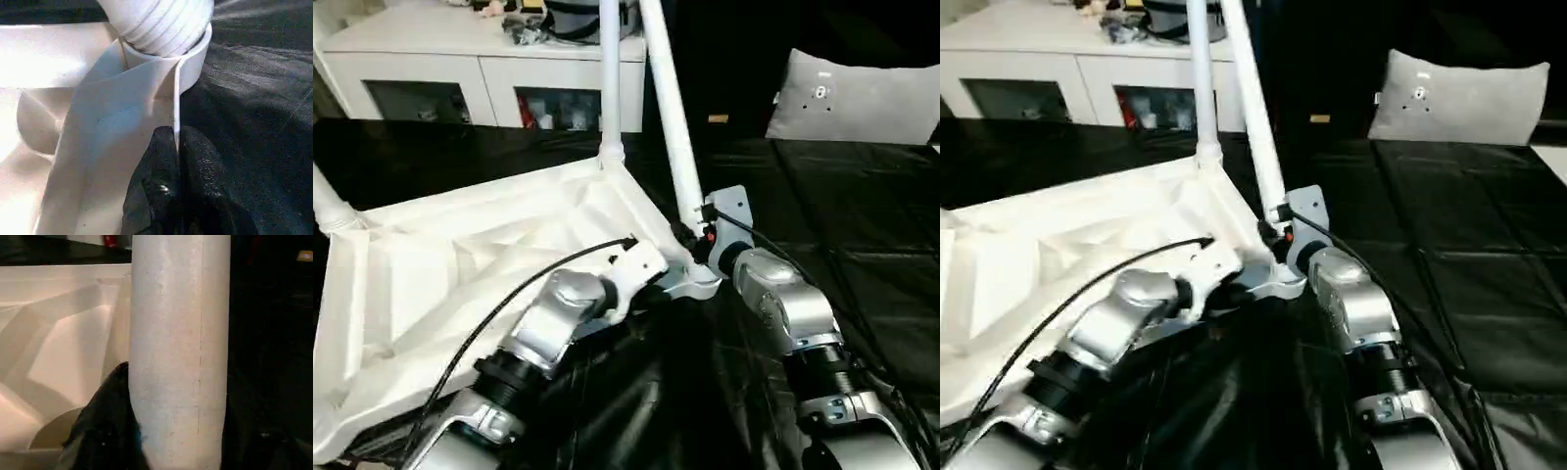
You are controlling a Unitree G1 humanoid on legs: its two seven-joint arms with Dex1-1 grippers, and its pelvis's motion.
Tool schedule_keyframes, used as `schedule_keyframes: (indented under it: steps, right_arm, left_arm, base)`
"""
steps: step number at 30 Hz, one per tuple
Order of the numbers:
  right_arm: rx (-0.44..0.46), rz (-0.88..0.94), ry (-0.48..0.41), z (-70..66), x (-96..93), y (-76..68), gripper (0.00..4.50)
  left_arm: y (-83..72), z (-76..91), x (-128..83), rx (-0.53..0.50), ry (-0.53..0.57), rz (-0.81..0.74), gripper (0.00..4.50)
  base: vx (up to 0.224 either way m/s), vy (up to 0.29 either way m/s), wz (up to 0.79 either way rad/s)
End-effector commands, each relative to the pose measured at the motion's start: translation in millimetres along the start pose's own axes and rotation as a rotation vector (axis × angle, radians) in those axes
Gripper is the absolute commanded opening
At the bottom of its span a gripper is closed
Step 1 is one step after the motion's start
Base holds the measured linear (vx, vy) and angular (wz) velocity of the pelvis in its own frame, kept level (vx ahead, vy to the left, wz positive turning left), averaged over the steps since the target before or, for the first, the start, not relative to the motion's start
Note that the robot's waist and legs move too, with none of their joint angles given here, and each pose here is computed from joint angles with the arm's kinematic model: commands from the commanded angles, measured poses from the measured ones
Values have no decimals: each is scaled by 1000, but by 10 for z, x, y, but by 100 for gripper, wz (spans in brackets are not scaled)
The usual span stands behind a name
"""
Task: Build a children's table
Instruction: Insert table leg to table base
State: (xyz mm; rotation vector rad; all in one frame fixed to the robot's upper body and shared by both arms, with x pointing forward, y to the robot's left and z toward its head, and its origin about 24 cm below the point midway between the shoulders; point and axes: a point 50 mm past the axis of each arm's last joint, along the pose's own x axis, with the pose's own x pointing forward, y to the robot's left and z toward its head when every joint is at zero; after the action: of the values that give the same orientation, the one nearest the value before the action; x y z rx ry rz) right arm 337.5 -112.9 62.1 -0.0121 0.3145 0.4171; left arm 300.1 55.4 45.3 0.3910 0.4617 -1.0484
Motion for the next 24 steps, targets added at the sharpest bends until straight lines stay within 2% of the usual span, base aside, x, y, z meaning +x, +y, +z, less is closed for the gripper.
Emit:
schedule_keyframes:
  steps: [1, 5, 8, 9, 12, 17, 18, 22, 23, 24]
  right_arm:
    - [55, 21, 112, -329, -2, 56, 187]
    - [140, 34, -116, -88, -90, -57, 187]
    - [172, 48, -223, -12, -225, -167, 187]
    - [189, 49, -253, -5, -279, -206, 187]
    - [201, 53, -295, 9, -362, -254, 187]
    - [230, 40, -374, 49, -534, -341, 187]
    - [228, 36, -383, 60, -550, -349, 187]
    - [228, 50, -410, 97, -583, -354, 187]
    - [220, 42, -425, 123, -598, -370, 187]
    - [204, 37, -439, 146, -610, -376, 187]
  left_arm:
    - [1, 48, -13, 52, -10, 26, 0]
    - [111, -3, -156, 169, -40, 16, 0]
    - [178, -80, -251, 296, -26, -22, 0]
    - [206, -112, -282, 310, -18, -30, 0]
    - [266, -125, -316, 306, -30, -24, 0]
    - [459, -176, -373, 391, -47, 15, 0]
    - [493, -183, -384, 407, -44, 26, 45]
    - [570, -179, -426, 435, -36, 50, 70]
    - [592, -136, -447, 416, -67, 53, 94]
    - [602, -87, -455, 382, -109, 53, 94]
  base:
    - [0, 0, 0]
    - [0, 0, 0]
    - [0, 0, 0]
    - [0, 0, 0]
    - [0, 0, 0]
    - [0, 0, 0]
    - [0, 0, 0]
    - [0, 0, 0]
    - [0, 0, 0]
    - [0, 0, 0]
